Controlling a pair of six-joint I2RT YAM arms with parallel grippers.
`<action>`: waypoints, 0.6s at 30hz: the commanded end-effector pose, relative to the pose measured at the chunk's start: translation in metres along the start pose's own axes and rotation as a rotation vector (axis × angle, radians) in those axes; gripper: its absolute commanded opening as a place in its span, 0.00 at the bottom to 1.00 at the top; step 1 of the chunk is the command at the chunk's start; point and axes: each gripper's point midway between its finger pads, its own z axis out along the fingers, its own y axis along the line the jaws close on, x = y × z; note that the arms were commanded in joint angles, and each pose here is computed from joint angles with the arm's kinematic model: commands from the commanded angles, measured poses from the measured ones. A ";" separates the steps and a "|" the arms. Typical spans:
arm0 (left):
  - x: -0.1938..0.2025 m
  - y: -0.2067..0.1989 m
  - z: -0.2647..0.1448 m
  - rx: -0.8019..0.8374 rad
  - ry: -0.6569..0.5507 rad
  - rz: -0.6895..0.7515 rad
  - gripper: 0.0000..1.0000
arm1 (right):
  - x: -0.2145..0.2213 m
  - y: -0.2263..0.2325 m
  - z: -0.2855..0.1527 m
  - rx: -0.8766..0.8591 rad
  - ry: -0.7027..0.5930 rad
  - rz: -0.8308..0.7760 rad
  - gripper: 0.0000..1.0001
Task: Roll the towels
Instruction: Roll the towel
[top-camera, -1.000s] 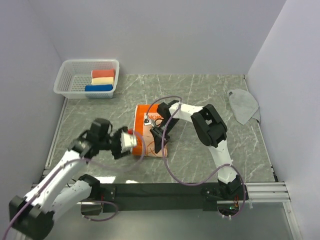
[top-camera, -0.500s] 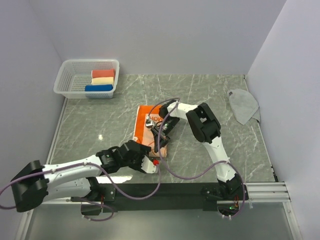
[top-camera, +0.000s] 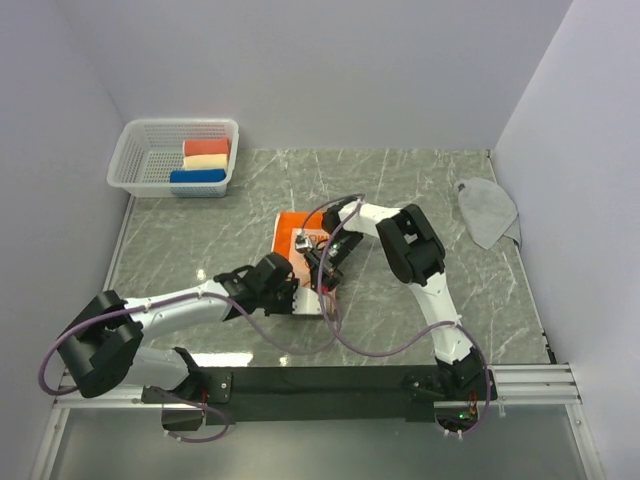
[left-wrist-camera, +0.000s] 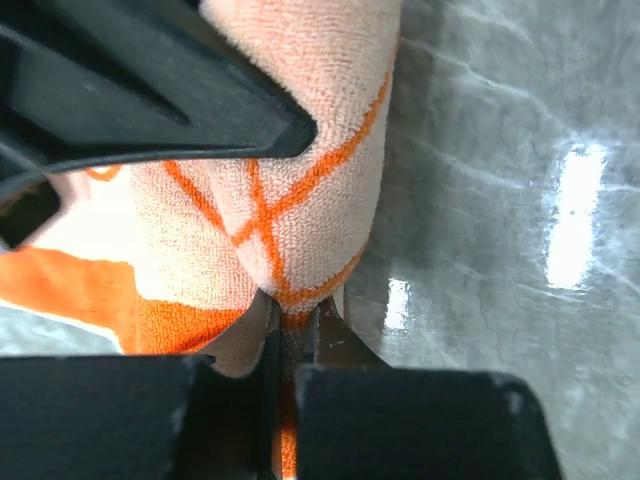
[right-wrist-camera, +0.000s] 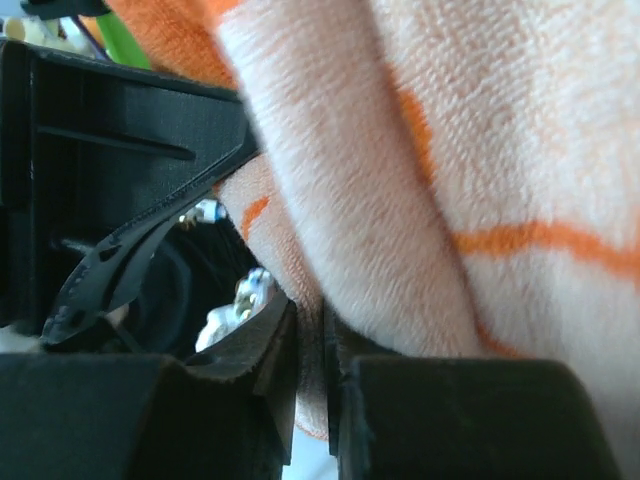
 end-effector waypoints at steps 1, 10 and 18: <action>0.007 -0.027 -0.012 0.217 0.007 -0.170 0.01 | -0.020 0.011 -0.041 0.144 -0.130 -0.112 0.23; 0.004 -0.037 -0.019 0.524 0.009 -0.423 0.01 | -0.030 0.055 -0.167 0.463 -0.534 -0.302 0.41; 0.007 -0.023 -0.004 0.684 0.053 -0.573 0.01 | 0.040 0.090 -0.213 0.704 -0.756 -0.509 0.37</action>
